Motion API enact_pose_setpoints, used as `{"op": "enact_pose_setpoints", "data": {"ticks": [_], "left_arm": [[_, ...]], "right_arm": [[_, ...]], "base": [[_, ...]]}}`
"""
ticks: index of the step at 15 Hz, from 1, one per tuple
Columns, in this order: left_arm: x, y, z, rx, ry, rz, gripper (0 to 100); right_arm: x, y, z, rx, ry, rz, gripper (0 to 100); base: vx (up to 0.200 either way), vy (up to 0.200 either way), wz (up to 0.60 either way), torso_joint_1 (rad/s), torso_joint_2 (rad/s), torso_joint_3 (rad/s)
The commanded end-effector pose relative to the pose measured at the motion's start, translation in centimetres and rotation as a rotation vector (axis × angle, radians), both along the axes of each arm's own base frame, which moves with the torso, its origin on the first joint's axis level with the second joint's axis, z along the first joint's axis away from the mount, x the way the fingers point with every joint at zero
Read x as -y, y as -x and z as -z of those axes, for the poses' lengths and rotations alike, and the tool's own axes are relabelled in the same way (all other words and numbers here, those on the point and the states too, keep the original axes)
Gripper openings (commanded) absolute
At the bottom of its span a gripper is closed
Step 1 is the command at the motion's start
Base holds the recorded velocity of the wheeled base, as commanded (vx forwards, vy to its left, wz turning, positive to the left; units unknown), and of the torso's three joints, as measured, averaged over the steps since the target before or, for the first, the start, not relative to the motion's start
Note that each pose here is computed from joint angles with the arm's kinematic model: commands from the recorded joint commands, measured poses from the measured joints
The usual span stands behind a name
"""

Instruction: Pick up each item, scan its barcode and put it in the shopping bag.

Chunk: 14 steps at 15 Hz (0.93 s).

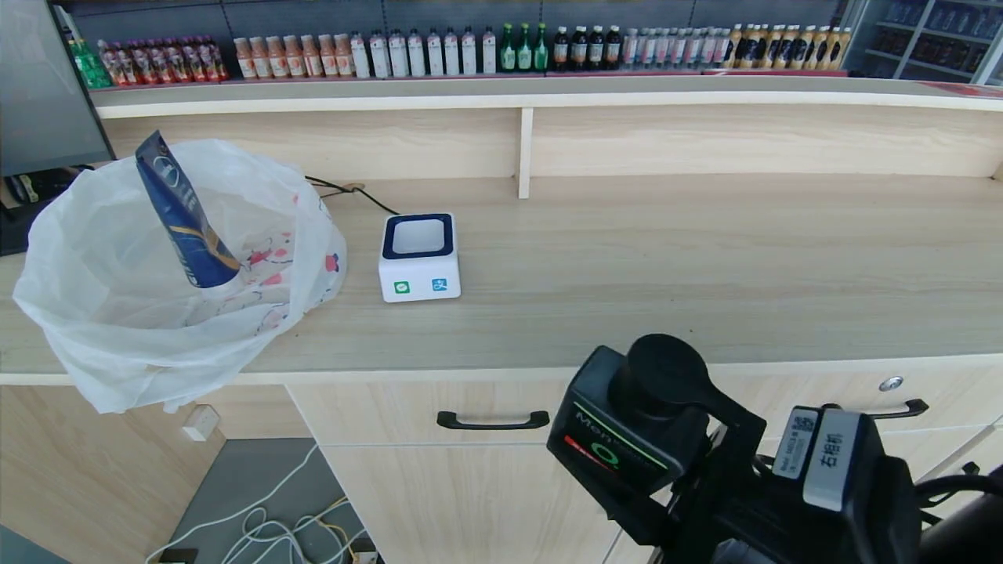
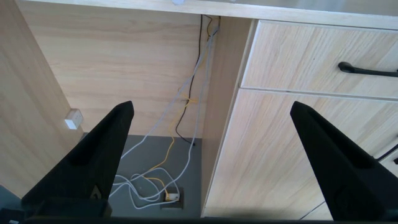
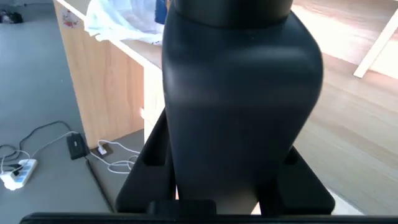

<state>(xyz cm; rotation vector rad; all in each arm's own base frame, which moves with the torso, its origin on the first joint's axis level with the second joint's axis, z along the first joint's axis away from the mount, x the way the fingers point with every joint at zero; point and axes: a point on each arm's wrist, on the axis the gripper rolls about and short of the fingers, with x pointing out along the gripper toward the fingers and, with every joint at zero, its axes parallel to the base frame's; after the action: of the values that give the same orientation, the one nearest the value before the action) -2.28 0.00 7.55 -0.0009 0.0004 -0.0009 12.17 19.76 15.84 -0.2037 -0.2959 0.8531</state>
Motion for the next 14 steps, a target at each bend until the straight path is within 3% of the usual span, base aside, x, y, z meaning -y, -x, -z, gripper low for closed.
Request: {"op": "enact_pose_setpoints", "data": {"ticks": [1, 5, 11, 14], "left_arm": [[0.0, 0.0, 0.0, 0.000, 0.001, -0.001, 100], [0.0, 0.0, 0.0, 0.000, 0.001, -0.001, 100], [0.0, 0.0, 0.0, 0.000, 0.001, -0.001, 100], [0.0, 0.0, 0.0, 0.000, 0.001, -0.001, 100]], "right_arm": [[-0.3, 1.2, 0.7, 0.022, 0.058, -0.046, 0], [-1.0, 1.1, 0.5, 0.150, 0.139, -0.032, 0], [1.4, 2.2, 0.4, 0.330, 0.280, 0.007, 0], [2.3, 3.0, 0.9, 0.444, 0.362, -0.064, 0]], "base": [[0.000, 0.000, 0.00, 0.000, 0.00, 0.000], [0.000, 0.000, 0.00, 0.000, 0.00, 0.000], [0.000, 0.000, 0.00, 0.000, 0.00, 0.000], [0.000, 0.000, 0.00, 0.000, 0.00, 0.000]]}}
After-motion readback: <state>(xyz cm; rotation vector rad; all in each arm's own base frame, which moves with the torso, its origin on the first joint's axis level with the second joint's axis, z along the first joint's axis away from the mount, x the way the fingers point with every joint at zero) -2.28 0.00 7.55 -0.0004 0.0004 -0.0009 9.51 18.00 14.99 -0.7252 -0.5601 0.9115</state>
